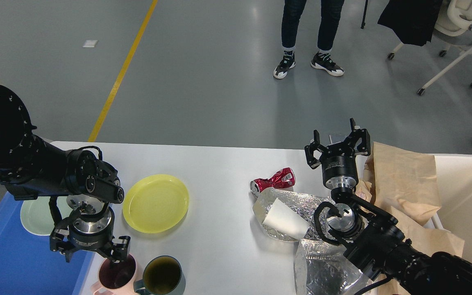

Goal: Tidy desktop
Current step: 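Grasp the pink cup with the left gripper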

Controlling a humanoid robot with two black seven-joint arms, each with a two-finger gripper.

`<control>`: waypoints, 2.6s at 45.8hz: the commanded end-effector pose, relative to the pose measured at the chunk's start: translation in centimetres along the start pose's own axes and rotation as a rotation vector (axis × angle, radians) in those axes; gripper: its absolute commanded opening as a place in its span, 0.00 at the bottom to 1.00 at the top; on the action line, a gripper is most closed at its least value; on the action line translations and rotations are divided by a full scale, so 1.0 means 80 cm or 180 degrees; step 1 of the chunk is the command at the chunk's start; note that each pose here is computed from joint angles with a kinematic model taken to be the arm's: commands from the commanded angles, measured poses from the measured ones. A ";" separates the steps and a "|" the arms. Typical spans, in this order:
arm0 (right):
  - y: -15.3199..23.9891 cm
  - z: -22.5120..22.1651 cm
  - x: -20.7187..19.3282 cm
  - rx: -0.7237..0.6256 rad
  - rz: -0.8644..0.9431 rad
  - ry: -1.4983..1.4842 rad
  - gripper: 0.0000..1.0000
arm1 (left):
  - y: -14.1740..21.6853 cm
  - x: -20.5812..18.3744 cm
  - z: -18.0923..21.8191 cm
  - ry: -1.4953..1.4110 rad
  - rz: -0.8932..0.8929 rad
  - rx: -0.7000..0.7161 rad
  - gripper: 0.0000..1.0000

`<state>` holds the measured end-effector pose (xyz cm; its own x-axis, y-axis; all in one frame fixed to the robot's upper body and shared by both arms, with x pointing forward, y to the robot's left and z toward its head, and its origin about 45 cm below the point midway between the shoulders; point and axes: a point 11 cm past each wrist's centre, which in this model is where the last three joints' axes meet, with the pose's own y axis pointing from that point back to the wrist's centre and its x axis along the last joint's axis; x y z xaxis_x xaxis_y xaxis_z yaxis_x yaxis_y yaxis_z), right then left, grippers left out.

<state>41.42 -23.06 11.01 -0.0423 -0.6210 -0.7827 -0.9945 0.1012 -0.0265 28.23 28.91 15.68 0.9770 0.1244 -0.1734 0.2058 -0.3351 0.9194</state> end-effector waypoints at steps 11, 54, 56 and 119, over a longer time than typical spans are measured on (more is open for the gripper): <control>0.000 0.000 0.000 0.0000 0.0000 0.0000 1.00 | -0.014 -0.008 0.018 -0.0021 0.0082 -0.0023 0.91; 0.000 0.000 0.001 0.0001 0.0003 0.0003 1.00 | -0.055 -0.026 0.023 0.0141 0.0306 0.0127 0.72; 0.000 0.000 0.001 0.0001 0.0003 0.0003 1.00 | -0.057 -0.026 0.023 0.0155 0.0331 0.0129 0.72; -0.001 -0.001 0.000 0.0003 -0.0001 0.0003 1.00 | -0.005 -0.011 0.000 -0.0138 0.0323 0.0179 0.00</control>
<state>41.43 -23.09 11.00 -0.0430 -0.6213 -0.7824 -0.9944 0.1019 -0.0263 26.04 28.78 13.38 0.9954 0.0446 -0.0845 0.0954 -0.4023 0.9105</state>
